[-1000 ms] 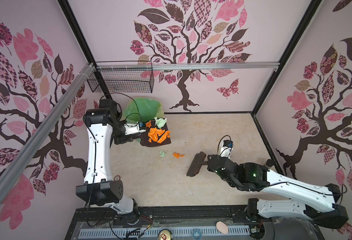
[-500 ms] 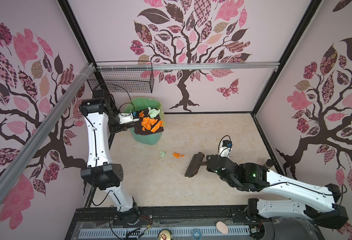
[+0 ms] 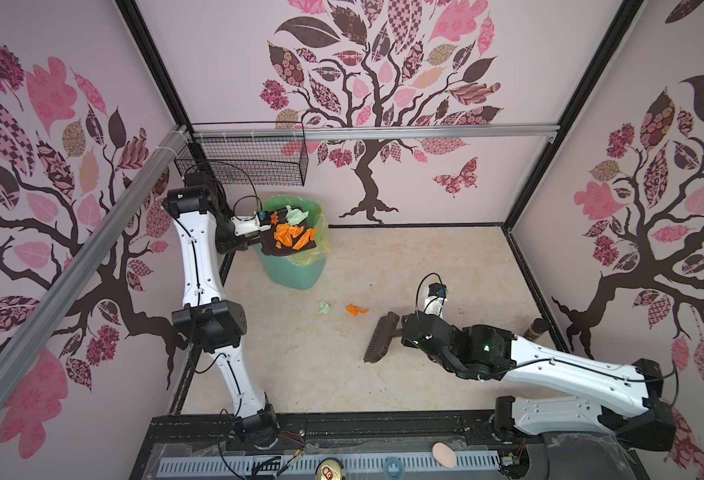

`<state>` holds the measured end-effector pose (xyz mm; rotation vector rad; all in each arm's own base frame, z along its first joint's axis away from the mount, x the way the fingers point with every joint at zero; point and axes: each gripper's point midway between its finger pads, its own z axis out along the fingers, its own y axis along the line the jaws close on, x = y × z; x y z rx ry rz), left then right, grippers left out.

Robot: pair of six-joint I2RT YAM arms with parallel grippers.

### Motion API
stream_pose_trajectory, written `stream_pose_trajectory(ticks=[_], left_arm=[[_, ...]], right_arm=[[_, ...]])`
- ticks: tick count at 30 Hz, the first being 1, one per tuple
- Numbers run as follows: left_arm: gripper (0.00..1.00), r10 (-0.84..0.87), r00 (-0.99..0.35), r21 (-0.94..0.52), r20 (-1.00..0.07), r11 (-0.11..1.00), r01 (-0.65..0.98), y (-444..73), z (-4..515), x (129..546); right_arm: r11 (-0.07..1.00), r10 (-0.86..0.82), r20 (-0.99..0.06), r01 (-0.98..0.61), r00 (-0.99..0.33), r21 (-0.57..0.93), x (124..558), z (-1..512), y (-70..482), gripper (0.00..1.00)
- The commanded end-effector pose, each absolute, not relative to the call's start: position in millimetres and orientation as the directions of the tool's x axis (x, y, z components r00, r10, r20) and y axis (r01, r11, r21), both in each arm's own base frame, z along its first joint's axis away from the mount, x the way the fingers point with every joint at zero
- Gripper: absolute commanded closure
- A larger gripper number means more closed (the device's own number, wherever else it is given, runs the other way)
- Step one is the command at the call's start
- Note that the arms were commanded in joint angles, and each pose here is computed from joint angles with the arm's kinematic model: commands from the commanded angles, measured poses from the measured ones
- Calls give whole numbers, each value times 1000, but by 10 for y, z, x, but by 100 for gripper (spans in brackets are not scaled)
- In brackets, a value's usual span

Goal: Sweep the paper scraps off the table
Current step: 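Tilt the dustpan with the left gripper to dump scraps into the bin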

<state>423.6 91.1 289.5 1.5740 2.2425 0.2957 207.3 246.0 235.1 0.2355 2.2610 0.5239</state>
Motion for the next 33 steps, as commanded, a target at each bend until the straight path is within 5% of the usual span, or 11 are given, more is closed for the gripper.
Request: stream_pose_trajectory(ticks=[1, 14, 25, 33], left_arm=[[87, 923, -340, 285, -182, 380, 880, 896, 2859, 3984], [89, 927, -361, 409, -104, 371, 834, 1241, 2894, 4324], [89, 949, -245, 575, 199, 89, 813, 1292, 3236, 4641], [90, 948, -241, 633, 208, 57, 772, 1227, 3428, 4713]], right_arm=[[890, 345, -678, -4, -648, 457, 2139, 2492, 2485, 100], [892, 337, -666, 0, -666, 452, 2127, 2351, 2513, 100], [884, 335, -645, -7, -687, 467, 2127, 2184, 2606, 100], [880, 325, -619, -11, -715, 475, 2077, 1994, 2636, 100]])
